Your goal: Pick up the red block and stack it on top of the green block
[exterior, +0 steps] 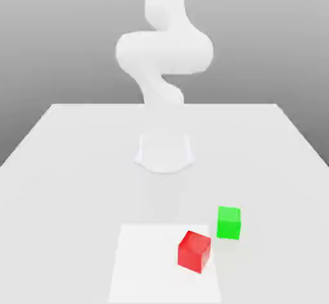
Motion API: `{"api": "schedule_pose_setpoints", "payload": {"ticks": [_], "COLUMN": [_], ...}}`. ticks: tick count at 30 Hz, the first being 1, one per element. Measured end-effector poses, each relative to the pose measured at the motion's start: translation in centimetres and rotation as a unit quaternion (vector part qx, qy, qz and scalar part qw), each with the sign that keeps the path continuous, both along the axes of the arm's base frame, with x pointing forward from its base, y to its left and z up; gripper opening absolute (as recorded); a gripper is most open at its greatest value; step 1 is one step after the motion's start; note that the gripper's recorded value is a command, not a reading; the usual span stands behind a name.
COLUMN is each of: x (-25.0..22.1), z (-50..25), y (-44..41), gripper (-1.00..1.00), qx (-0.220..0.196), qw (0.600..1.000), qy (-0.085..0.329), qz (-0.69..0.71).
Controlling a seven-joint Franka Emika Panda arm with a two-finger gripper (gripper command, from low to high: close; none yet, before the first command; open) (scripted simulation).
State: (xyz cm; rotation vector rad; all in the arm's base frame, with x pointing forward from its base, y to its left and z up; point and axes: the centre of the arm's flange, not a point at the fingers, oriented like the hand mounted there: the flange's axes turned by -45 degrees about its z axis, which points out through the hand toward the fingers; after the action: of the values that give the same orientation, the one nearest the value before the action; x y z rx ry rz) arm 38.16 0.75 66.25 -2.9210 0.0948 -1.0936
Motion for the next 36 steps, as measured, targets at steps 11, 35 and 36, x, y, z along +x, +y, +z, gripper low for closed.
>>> {"api": "schedule_pose_setpoints", "payload": {"ticks": [11, 35, 36], "x": [7.5, 2.6, 2.6], "z": [-24.3, -50.8, -49.9], "y": [3.0, 5.2, 5.2], "gripper": [0.00, -1.00, -1.00], "qx": [0.055, 0.075, 0.075], "qw": [0.976, 0.916, 0.916], "qy": [0.185, 0.342, 0.342], "qz": [-0.096, -0.197, -0.197]}}
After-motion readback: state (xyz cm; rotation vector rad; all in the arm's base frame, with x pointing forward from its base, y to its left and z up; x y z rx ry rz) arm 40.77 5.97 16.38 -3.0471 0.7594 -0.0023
